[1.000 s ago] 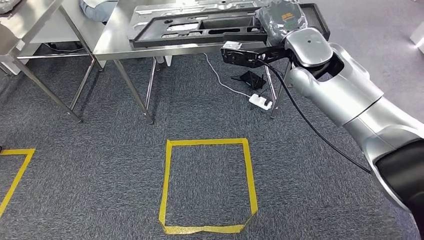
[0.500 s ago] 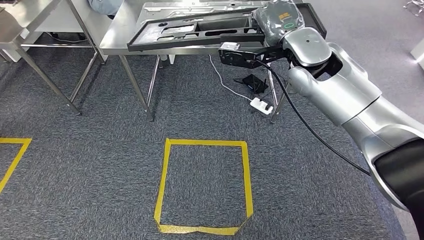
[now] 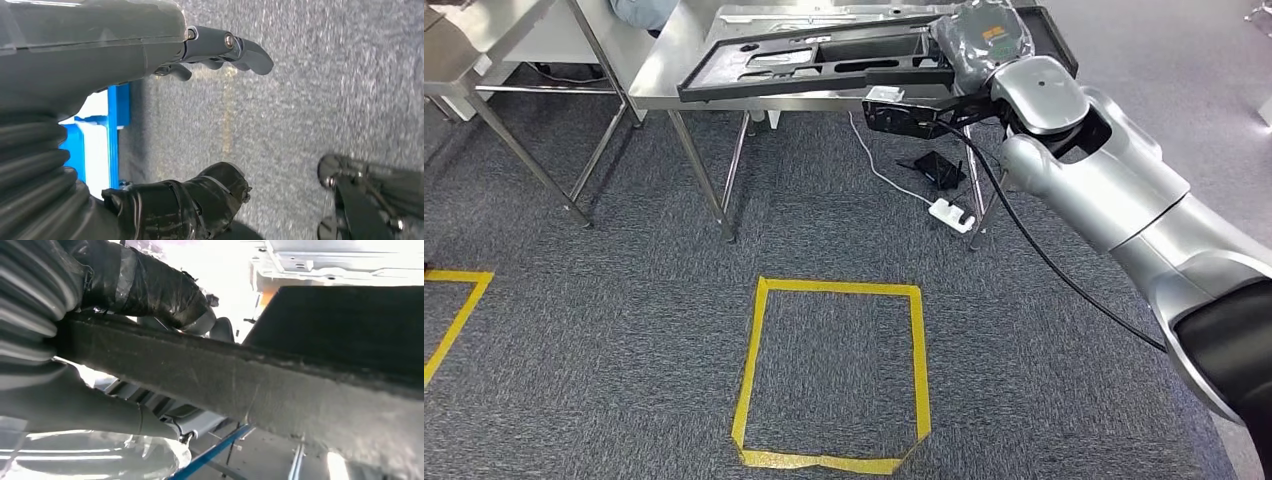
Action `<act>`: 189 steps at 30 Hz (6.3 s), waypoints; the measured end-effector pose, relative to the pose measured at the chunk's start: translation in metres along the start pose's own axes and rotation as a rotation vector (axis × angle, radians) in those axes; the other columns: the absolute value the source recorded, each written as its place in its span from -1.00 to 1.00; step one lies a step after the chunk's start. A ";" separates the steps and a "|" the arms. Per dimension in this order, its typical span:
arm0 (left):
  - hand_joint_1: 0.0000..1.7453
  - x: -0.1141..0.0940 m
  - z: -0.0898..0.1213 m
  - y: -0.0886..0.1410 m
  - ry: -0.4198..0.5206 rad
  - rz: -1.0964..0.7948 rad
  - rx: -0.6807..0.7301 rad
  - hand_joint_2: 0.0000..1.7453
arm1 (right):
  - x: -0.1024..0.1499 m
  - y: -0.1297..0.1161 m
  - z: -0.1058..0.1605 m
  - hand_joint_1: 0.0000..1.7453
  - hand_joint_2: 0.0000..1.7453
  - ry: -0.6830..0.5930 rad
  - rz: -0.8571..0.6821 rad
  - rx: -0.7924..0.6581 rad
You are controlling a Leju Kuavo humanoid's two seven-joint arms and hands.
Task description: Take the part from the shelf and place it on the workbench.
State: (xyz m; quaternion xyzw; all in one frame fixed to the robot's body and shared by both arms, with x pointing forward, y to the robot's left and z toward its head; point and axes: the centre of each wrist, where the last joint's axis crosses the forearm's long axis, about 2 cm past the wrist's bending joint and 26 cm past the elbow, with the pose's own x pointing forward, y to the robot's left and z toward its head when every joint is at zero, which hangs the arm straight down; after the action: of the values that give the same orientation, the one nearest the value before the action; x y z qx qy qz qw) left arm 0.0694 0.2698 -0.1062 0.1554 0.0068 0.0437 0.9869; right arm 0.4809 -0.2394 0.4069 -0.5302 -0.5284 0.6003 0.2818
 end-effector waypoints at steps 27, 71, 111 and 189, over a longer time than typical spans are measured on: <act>-1.00 0.001 0.000 0.000 0.010 -0.013 -0.036 1.00 | 0.018 -0.012 -0.006 1.00 1.00 -0.035 0.012 -0.025; -1.00 -0.003 -0.002 0.004 -0.011 -0.072 0.005 1.00 | 0.019 -0.010 -0.009 1.00 1.00 0.062 0.047 -0.005; -1.00 -0.002 -0.002 0.003 -0.012 -0.090 0.011 1.00 | -0.053 -0.018 0.003 1.00 1.00 0.258 0.085 0.026; -1.00 0.001 0.000 0.000 -0.057 -0.166 0.031 1.00 | -0.042 0.042 0.019 1.00 1.00 0.243 0.046 0.095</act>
State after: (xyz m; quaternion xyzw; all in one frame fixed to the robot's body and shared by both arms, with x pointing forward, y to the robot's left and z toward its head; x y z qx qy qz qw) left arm 0.0706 0.2704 -0.1060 0.1708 -0.0078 -0.0431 0.9843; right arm 0.4843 -0.2954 0.3799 -0.5970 -0.4489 0.5624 0.3547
